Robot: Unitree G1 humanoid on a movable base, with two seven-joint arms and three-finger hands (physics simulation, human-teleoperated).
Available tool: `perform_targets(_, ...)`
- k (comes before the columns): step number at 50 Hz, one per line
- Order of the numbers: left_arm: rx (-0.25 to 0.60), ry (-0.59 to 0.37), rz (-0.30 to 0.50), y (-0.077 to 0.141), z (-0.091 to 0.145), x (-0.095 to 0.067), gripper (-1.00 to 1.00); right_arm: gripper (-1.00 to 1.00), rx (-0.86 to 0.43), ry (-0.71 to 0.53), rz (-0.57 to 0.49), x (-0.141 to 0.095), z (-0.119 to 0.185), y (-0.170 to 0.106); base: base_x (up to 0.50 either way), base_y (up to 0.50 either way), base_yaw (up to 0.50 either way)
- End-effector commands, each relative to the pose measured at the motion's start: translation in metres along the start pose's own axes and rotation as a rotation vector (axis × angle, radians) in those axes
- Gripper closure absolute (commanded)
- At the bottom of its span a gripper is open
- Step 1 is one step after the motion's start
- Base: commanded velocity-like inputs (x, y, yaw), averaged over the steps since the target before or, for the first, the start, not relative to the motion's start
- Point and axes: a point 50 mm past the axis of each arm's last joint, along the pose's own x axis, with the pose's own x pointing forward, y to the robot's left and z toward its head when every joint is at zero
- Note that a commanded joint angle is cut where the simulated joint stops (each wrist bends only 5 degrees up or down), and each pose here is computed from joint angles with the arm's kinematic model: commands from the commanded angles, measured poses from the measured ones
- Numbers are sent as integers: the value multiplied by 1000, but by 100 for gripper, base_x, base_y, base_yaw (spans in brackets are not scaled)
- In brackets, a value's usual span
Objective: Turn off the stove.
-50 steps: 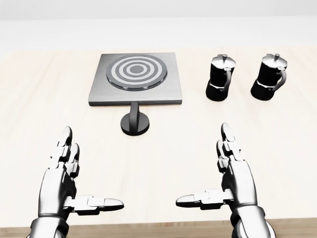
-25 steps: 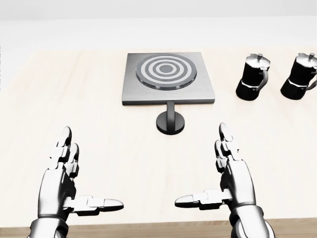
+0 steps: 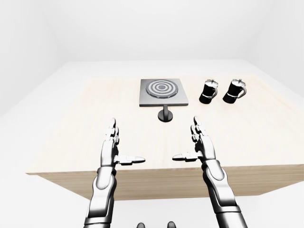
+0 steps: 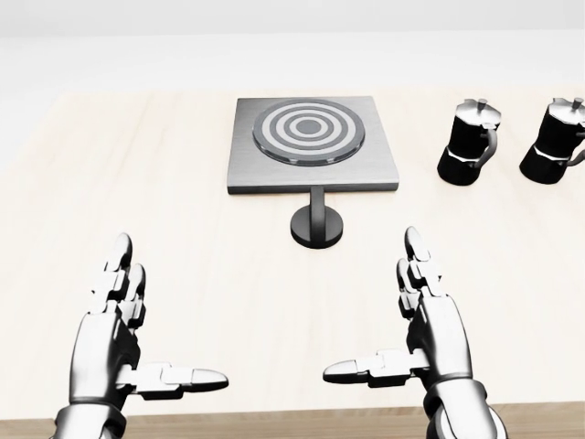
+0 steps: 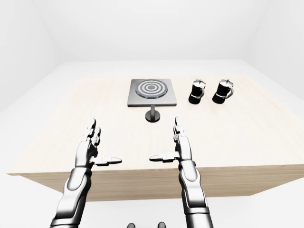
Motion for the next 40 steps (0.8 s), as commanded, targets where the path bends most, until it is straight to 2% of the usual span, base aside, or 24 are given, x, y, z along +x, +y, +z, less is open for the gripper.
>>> perform_targets(1,13,-6,-2,-1,0,-2,-100,-100,-3,0,6,0,0,1,0,0,0)
perform_targets(6,12,14,24,1,-1,2,-100,-100,2,-8,4,0,4,-1,0,0,0)
perform_targets(17,25,-1,21,0,-1,-1,-100,-100,0,-6,16,0,2,0,0,0,0)
perform_targets(40,22,2,23,1,-2,0,-100,-100,4,1,24,3,-5,1,45,0,0)
